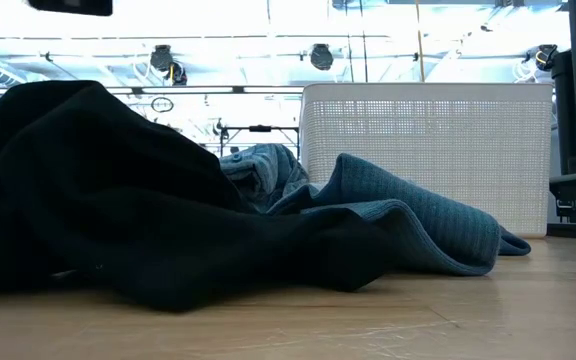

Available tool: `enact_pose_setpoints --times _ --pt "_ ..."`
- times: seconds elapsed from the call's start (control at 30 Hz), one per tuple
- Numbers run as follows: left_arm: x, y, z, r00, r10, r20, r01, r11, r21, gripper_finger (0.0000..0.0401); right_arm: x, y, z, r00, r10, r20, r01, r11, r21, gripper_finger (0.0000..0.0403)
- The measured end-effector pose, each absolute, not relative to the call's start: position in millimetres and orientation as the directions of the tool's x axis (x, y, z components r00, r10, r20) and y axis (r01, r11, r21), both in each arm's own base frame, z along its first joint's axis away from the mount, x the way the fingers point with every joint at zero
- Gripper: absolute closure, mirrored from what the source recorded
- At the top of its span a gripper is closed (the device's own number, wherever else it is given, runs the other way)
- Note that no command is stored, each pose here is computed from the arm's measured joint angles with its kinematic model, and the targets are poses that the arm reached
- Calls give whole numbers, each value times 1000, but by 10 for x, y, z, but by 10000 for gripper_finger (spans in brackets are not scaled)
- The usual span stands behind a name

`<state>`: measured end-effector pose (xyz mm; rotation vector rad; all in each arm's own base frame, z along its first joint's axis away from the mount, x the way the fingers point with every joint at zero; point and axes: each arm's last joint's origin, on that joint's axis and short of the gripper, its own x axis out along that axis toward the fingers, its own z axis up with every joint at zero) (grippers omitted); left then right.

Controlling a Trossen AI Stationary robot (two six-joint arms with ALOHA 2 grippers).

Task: Pick & Place Cloths
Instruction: Put the black undergarment into the gold wire basket

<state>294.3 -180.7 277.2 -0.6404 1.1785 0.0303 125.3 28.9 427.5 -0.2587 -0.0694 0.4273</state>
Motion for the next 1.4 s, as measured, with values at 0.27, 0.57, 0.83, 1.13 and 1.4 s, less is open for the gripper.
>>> enact_pose_setpoints --times 0.27,0.57,0.83,1.13,1.4 --pt "2913 -1910 2621 359 -234 -904 -445 808 -386 388 1253 289 4275 908 419 12 -403 882 -245 403" --pt "2874 -1991 2611 408 -165 -898 -454 817 -357 293 1230 285 4244 908 418 -20 -410 879 -245 403" --pt "2878 -2063 2517 386 -156 -909 -458 823 -336 192 1108 240 4189 938 339 -78 -348 908 -234 403" --pt "2940 -2117 2305 326 -140 -935 -474 832 -290 153 1216 253 3994 940 319 -122 -333 935 -121 403" --pt "2950 -2121 2275 320 -135 -938 -496 820 -287 153 1451 300 3359 944 323 -67 -326 945 -34 403"
